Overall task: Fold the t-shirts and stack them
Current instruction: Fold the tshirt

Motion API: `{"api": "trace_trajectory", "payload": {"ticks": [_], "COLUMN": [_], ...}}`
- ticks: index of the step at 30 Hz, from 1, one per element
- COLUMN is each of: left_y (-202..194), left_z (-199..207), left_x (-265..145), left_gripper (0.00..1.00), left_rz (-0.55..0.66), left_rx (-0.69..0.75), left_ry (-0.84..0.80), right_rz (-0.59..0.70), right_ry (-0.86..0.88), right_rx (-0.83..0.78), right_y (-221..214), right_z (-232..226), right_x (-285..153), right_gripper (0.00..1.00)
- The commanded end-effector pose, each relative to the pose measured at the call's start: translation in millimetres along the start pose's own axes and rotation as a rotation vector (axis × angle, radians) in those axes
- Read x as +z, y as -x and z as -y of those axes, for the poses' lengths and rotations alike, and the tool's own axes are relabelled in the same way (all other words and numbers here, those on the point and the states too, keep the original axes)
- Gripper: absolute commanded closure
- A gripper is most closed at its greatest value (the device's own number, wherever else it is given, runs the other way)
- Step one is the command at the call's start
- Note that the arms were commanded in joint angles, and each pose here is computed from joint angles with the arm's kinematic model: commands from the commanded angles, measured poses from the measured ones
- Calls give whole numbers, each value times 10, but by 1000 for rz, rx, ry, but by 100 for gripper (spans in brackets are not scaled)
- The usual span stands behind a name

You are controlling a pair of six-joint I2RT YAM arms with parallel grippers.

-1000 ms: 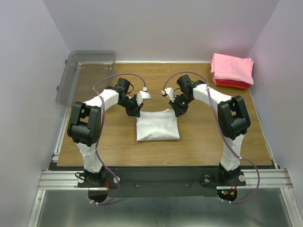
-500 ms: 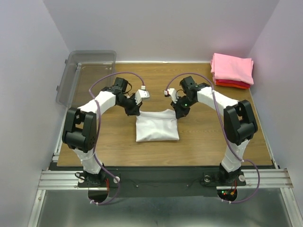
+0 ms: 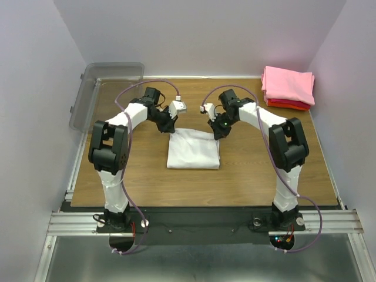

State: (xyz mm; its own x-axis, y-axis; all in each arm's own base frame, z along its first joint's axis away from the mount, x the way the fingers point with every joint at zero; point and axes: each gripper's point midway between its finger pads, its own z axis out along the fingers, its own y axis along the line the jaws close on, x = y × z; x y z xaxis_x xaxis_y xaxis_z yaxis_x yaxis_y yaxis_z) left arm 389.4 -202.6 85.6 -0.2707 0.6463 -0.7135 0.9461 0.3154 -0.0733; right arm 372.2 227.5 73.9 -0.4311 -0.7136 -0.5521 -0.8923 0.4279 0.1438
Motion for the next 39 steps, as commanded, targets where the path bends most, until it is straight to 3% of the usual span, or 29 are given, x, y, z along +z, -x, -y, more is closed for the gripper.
{"api": "trace_trajectory", "payload": {"ticks": [1, 4, 7, 8, 9, 11, 15, 17, 21, 26, 30, 39], "left_y": [-63, -30, 139, 199, 325, 456, 658, 670, 643, 520, 348, 8], "left_z": [-163, -268, -435, -485, -559, -632, -664, -474, 63, 324, 245, -413], "left_x": [94, 88, -82, -144, -277, -423, -742, -799, -663, -352, -44, 452], "left_gripper": [84, 69, 65, 61, 57, 55, 54, 55, 62, 64, 64, 70], "left_rz": [-19, -25, 10, 25, 59, 100, 188, 220, 312, 358, 343, 262], "left_rx": [-42, -47, -50, -51, -39, -53, -104, -119, -221, -382, -514, -625], "left_ry": [8, 34, 103, 126, 163, 211, 309, 283, 76, -101, -157, -47], "right_rz": [-30, -21, 28, 50, 63, 110, 186, 226, 277, 271, 268, 275], "right_ry": [-38, -89, -136, -156, -180, -228, -257, -226, 63, 339, 352, 300], "right_rx": [12, 20, 53, 71, 85, 109, 173, 208, 327, 478, 520, 625], "right_y": [-110, -63, 52, 124, 147, 297, 494, 565, 544, 480, 405, 86], "right_z": [249, 392, 531, 578, 644, 723, 697, 563, -1, -307, -118, 637], "right_x": [162, 92, -114, -195, -278, -488, -770, -861, -682, -360, -43, 335], "right_gripper": [94, 87, 85, 77, 58, 50, 48, 51, 64, 66, 68, 68]}}
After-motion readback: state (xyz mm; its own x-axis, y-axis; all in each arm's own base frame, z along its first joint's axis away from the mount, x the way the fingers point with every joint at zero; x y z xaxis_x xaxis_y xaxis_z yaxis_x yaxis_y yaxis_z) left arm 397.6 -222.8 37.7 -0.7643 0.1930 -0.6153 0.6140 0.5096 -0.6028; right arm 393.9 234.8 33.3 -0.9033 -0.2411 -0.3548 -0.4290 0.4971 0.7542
